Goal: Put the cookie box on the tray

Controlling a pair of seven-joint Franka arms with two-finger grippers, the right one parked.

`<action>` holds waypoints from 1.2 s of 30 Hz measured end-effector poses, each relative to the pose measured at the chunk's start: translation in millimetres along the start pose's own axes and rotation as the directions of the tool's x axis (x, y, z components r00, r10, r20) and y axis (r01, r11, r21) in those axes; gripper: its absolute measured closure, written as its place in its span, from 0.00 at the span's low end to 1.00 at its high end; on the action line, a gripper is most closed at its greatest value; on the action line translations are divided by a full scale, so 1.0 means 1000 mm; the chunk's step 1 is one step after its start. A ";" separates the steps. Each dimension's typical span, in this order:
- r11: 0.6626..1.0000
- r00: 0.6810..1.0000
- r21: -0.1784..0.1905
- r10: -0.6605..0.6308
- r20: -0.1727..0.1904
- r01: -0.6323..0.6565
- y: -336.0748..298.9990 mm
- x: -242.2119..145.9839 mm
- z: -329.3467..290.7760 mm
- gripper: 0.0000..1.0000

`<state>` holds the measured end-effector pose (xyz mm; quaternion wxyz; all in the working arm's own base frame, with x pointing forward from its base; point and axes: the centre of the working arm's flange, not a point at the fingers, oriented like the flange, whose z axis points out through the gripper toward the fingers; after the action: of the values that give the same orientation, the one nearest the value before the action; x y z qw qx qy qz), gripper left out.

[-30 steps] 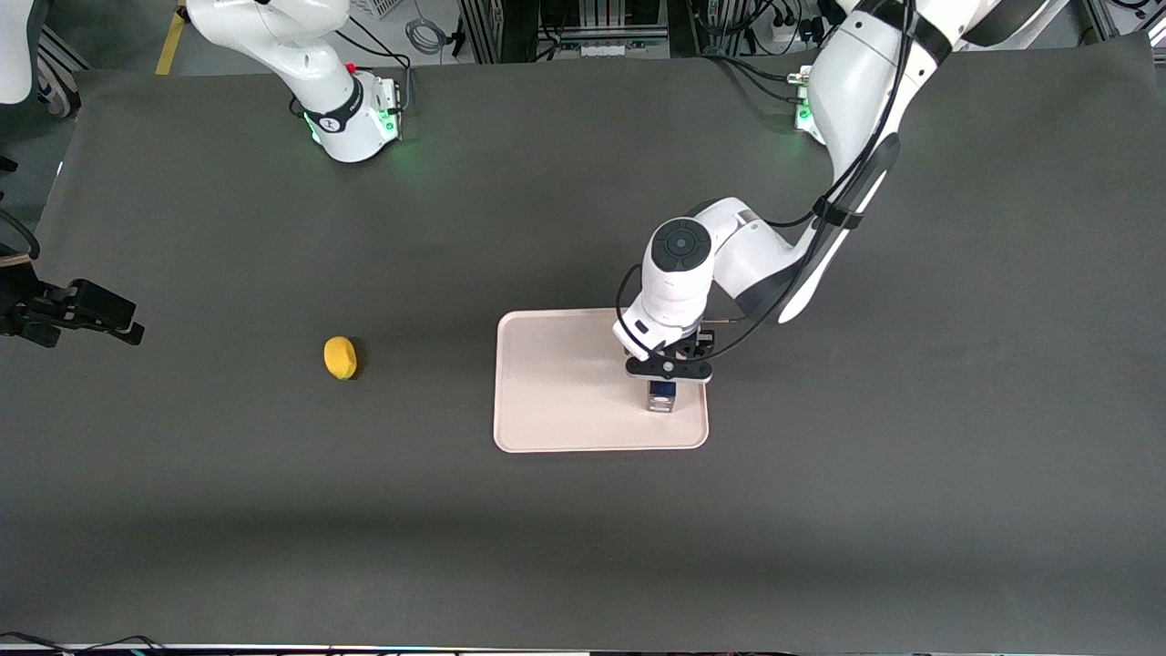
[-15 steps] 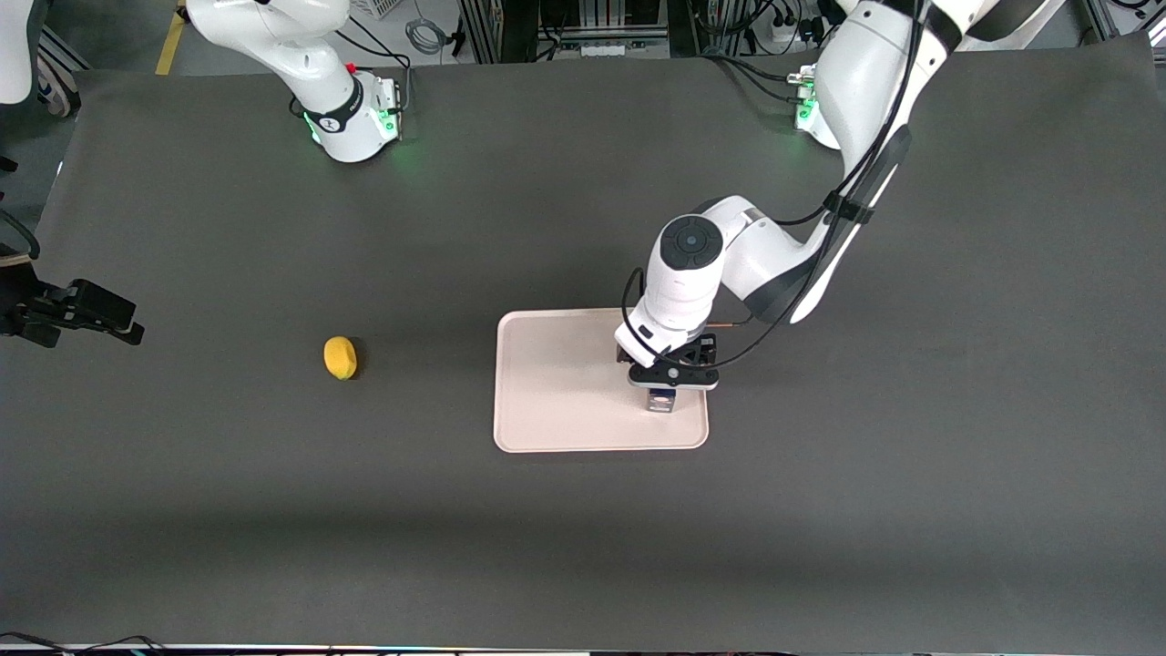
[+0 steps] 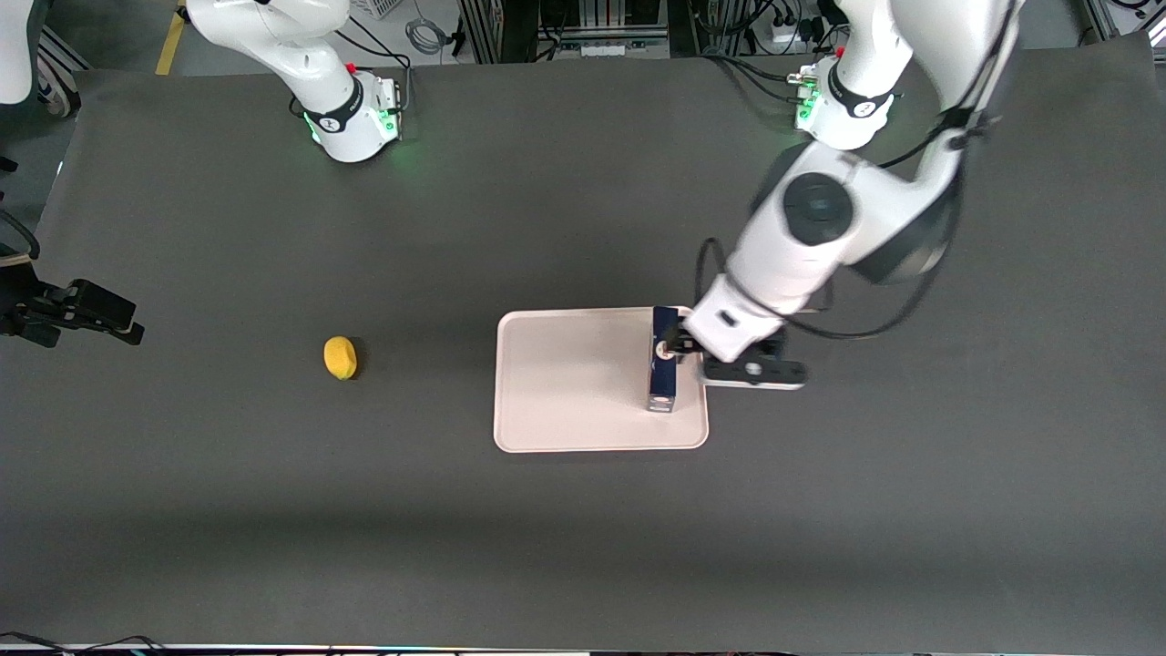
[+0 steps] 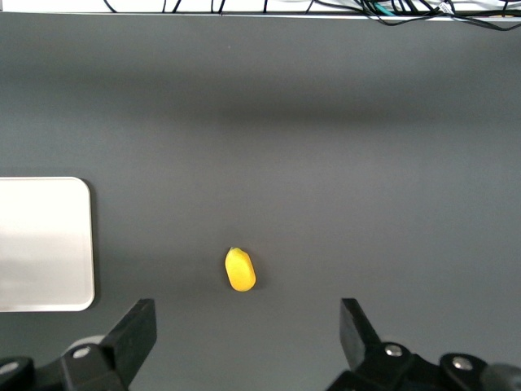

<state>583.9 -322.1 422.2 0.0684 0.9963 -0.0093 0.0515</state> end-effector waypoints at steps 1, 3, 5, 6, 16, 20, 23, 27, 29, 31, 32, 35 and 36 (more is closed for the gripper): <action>1.000 1.000 0.003 0.000 0.003 0.000 -0.013 0.005 -0.010 0.00; 1.000 1.000 0.017 -0.006 0.009 0.006 -0.041 0.013 -0.029 0.00; 0.999 1.000 0.033 -0.018 0.017 0.018 -0.069 0.019 -0.045 0.00; 0.999 0.999 0.041 -0.024 0.021 0.023 -0.082 0.021 -0.052 0.00; 0.991 0.997 0.117 -0.070 0.044 0.065 -0.212 0.035 -0.103 0.00; 0.989 0.996 0.128 -0.075 0.045 0.069 -0.256 0.032 -0.122 0.00; 0.987 0.995 0.138 -0.092 0.043 0.085 -0.276 0.025 -0.138 0.00; 0.984 0.994 0.150 -0.104 0.044 0.096 -0.285 0.010 -0.167 0.00; 0.984 0.994 0.155 -0.099 0.046 0.091 -0.285 0.000 -0.183 0.00; 0.984 0.995 0.161 -0.091 0.046 0.083 -0.285 -0.010 -0.199 0.00; 0.983 0.995 0.163 -0.087 0.047 0.079 -0.285 -0.016 -0.206 0.00; 0.983 0.996 0.168 -0.081 0.039 0.074 -0.281 -0.031 -0.222 0.00; 0.983 0.996 0.166 -0.080 0.036 0.073 -0.280 -0.035 -0.226 0.00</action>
<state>533.5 -13.7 603.0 -0.0124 0.9990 0.0318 0.0284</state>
